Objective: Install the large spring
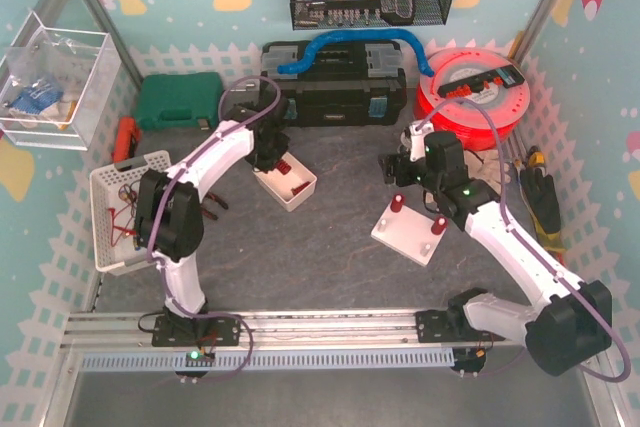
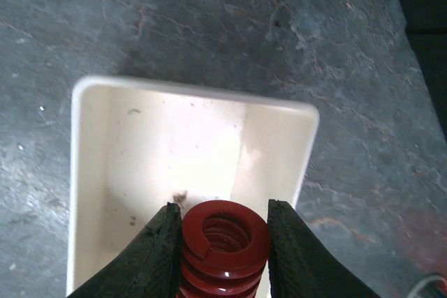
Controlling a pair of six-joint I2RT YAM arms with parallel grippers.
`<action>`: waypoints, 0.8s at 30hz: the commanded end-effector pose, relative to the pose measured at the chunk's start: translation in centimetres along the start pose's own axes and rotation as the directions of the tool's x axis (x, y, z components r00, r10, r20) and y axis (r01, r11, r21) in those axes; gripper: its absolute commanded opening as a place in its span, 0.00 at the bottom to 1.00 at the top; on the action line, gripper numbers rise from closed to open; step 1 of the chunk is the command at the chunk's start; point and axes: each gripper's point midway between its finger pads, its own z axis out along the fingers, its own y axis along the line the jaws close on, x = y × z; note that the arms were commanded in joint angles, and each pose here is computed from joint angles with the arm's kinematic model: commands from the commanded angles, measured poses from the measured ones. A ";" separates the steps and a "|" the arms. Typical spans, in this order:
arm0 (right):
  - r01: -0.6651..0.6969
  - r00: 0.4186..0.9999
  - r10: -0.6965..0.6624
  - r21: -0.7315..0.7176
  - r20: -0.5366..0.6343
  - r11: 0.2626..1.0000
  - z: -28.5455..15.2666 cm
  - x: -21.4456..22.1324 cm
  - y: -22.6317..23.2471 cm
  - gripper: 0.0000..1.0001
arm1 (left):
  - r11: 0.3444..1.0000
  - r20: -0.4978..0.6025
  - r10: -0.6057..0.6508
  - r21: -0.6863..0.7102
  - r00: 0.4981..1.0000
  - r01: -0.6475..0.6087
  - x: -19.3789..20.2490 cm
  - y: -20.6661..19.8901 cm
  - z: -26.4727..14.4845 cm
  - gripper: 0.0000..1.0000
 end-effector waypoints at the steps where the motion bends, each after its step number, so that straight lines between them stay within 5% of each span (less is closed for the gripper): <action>1: 0.078 0.989 -0.058 -0.143 0.138 0.987 -0.4 -2.4 2.7 0.90 | 0.994 -0.089 -0.097 0.038 0.991 0.101 1.3 -0.7 -1.3 0.06; 5: 0.217 0.933 -0.129 -0.241 0.335 0.946 -1.7 -3.2 5.2 0.84 | 0.984 -0.149 -0.140 0.088 0.979 0.154 1.9 -2.1 -2.9 0.05; 9: 0.455 0.787 -0.270 -0.226 0.554 0.861 -3.7 -3.7 7.5 0.82 | 0.967 -0.207 -0.162 0.163 0.965 0.198 2.2 -4.5 -5.4 0.05; 19: 0.692 0.629 -0.456 -0.186 0.630 0.697 -0.6 -3.2 12.1 0.75 | 0.941 -0.390 -0.087 0.270 0.917 0.204 6.3 -9.3 -8.4 0.05; 24: 0.707 0.606 -0.473 -0.159 0.640 0.689 1.4 -3.3 13.1 0.56 | 0.938 -0.437 -0.043 0.292 0.899 0.187 7.3 -10.0 -9.2 0.05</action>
